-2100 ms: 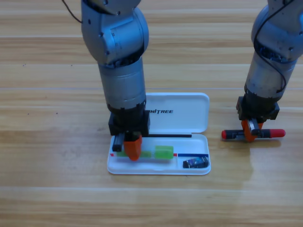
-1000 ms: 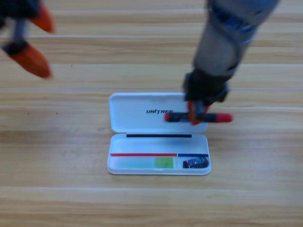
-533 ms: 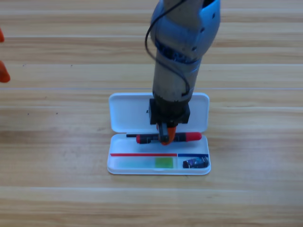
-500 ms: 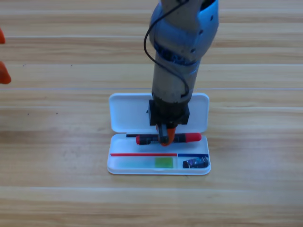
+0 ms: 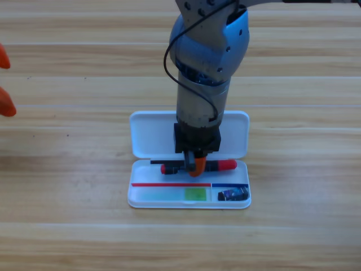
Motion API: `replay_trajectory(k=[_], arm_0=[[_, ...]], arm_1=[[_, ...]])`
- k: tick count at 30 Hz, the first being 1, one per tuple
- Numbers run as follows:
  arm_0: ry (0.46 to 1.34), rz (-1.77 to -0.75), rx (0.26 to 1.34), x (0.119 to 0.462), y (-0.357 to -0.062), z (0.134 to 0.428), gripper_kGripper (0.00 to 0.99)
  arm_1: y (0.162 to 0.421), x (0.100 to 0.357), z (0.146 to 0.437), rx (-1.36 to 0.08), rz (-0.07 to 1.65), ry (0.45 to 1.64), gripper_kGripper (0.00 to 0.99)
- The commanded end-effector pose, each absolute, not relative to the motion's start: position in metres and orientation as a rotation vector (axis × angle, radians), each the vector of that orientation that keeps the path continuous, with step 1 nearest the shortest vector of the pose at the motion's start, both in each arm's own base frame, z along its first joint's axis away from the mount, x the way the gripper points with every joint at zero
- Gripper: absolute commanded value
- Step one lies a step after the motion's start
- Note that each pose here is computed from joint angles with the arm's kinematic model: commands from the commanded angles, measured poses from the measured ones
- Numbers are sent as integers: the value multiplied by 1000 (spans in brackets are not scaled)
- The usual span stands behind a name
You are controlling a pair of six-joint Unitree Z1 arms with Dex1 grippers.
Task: Clean up eraser and pencils
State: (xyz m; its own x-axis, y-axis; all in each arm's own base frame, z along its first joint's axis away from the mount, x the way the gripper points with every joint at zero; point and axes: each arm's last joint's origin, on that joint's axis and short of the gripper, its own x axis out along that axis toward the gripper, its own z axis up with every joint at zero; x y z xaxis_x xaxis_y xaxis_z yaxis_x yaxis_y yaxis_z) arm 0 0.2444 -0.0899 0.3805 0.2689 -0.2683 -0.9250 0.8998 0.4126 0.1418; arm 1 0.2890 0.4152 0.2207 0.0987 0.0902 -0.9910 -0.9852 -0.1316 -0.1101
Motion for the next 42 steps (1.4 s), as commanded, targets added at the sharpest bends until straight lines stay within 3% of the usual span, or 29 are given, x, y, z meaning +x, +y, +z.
replay_trajectory(k=[1, 8, 15, 21, 25, 31, 33, 36, 37, 42], arm_0=[[991, -898, 766, 243, -84, 374, 990], [995, -900, 761, 243, -84, 371, 990], [968, -906, 745, 251, -88, 371, 990], [927, -924, 723, 302, -105, 359, 990], [871, -953, 669, 353, -124, 338, 928], [887, -1043, 578, 414, -148, 293, 683], [885, -1070, 565, 425, -152, 277, 488], [876, -1105, 559, 435, -157, 255, 69], [868, -1111, 559, 437, -157, 249, 0], [866, -1140, 518, 439, -157, 229, 0]], arm_1=[[418, 279, 210, -1317, 1261, 1058, 888], [395, 249, 291, -1213, 1320, 943, 914], [316, 182, 383, -961, 1501, 782, 939], [232, 142, 404, -669, 1439, 532, 959], [193, 115, 412, -597, 1416, 430, 973], [164, 97, 419, -545, 1437, 379, 980], [165, 95, 417, -535, 1465, 383, 982], [167, 95, 416, -527, 1491, 388, 985], [168, 96, 415, -523, 1500, 388, 985], [172, 98, 412, -521, 1504, 395, 986]])
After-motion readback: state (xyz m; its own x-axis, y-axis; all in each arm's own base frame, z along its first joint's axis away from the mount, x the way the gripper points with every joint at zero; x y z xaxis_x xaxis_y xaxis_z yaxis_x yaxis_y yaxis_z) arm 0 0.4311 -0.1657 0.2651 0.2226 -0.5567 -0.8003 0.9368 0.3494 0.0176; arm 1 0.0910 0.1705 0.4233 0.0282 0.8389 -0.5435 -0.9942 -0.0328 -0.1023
